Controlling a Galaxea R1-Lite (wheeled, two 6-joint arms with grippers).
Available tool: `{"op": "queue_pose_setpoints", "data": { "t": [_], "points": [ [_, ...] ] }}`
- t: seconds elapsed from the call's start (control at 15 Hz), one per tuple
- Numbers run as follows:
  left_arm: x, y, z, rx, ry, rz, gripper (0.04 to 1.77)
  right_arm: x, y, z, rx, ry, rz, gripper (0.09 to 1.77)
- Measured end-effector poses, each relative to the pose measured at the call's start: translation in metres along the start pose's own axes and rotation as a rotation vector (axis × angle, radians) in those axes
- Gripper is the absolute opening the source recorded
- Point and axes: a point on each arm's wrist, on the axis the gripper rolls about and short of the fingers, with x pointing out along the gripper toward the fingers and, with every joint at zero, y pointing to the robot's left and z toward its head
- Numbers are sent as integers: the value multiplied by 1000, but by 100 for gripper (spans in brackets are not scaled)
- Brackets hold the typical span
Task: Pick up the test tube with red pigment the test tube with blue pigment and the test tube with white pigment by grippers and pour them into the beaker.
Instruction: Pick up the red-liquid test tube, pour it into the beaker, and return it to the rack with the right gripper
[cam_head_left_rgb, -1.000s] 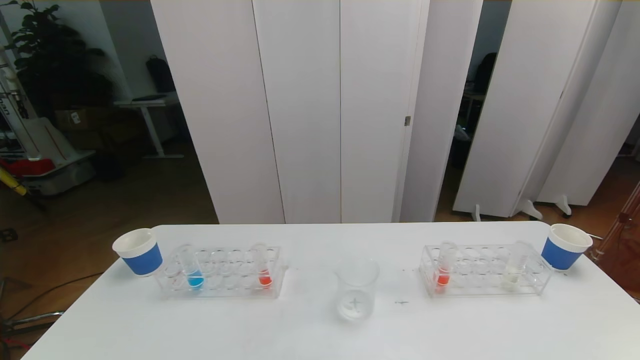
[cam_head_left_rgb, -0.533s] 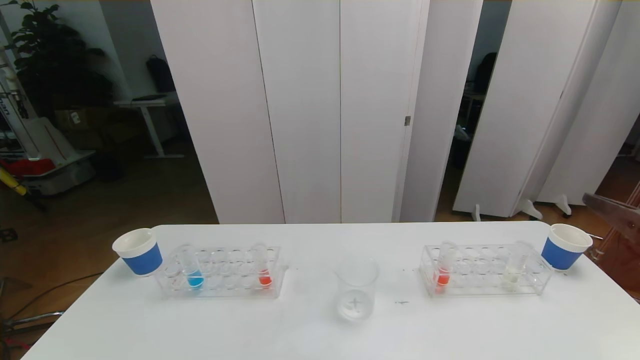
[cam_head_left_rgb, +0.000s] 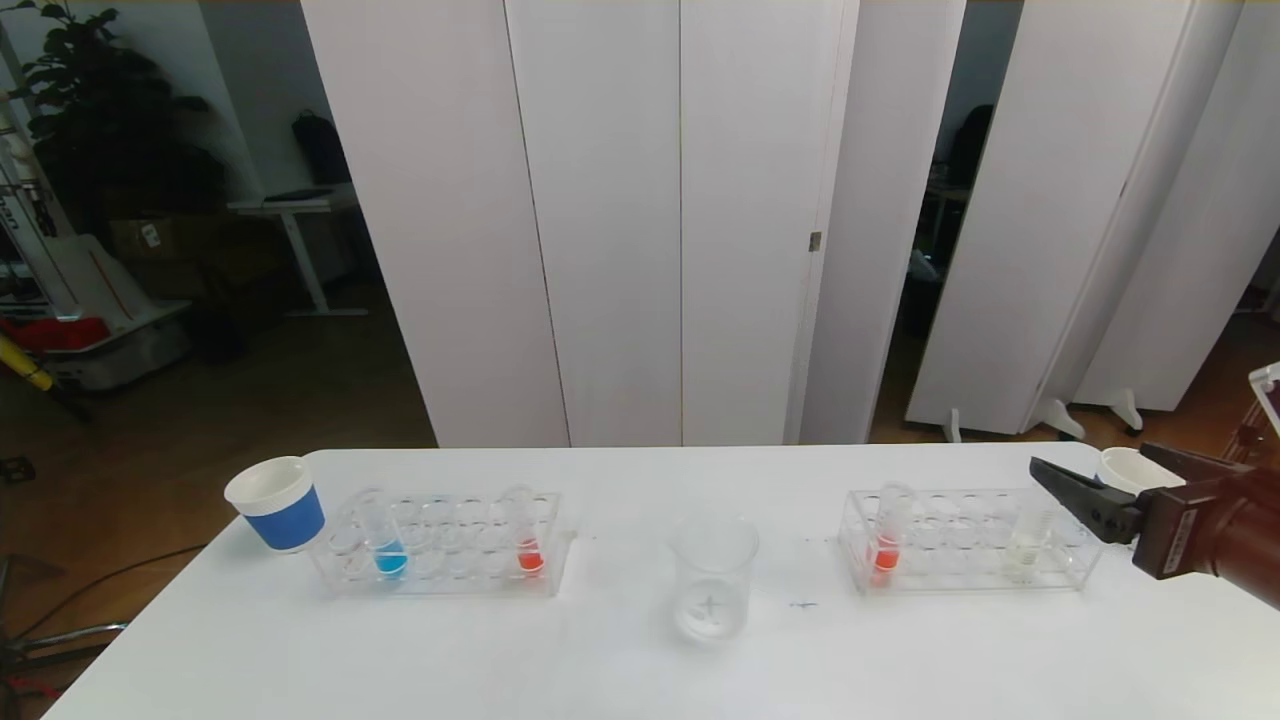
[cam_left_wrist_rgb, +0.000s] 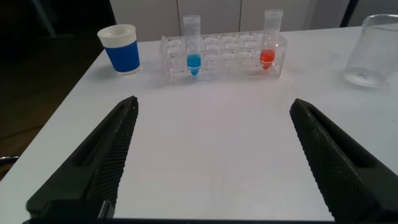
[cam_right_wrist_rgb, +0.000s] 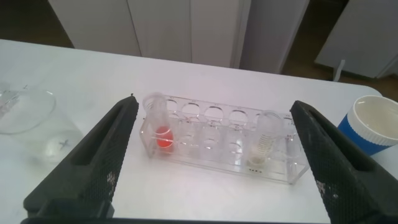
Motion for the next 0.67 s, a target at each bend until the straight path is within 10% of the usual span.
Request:
{"op": "queue_pose_setpoints", "data": {
  "t": [0.67],
  "points": [
    [0,0,0,0,0,0,174,25,39,-46,-61,90,-24,175]
  ]
}}
